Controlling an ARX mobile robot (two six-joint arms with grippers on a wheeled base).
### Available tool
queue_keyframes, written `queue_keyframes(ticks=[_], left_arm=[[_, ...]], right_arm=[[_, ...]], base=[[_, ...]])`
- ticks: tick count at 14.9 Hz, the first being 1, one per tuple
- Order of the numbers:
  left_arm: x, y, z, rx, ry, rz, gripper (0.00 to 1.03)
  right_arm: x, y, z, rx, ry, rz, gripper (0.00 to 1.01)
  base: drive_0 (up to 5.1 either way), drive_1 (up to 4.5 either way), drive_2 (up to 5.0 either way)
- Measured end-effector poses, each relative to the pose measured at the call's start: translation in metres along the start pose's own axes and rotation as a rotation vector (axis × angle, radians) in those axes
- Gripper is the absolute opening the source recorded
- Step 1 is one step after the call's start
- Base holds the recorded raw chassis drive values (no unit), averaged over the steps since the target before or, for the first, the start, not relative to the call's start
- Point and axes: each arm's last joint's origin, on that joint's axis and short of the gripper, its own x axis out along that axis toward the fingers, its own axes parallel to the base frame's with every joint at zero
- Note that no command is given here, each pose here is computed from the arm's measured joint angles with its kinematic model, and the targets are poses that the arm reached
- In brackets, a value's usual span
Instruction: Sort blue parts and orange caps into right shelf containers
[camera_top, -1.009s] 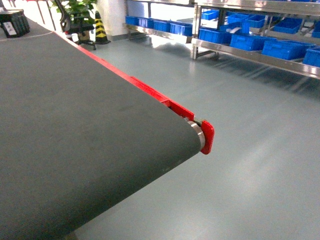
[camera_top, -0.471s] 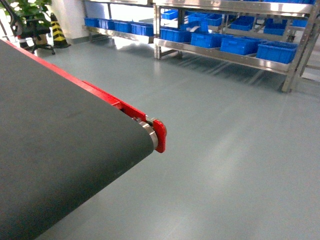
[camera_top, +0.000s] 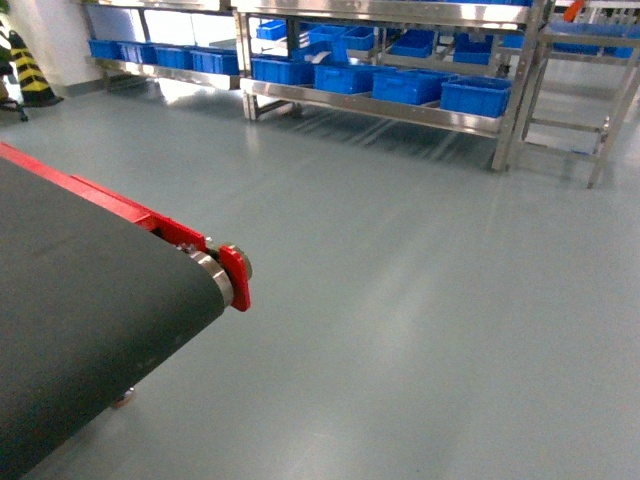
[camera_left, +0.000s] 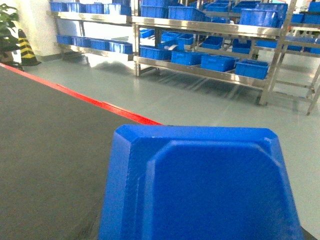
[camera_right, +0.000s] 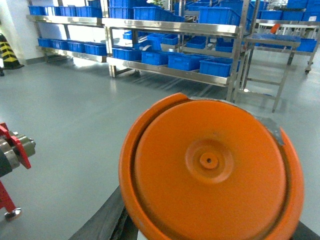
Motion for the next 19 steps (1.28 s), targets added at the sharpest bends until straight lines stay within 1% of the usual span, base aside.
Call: queue_keyframes(ticks=[19], left_arm=[[0.0, 0.0, 0.0, 0.0, 0.0, 0.0, 0.42]], right_arm=[[0.0, 0.0, 0.0, 0.0, 0.0, 0.0, 0.45]], base=[[-1.6, -1.57, -1.6]])
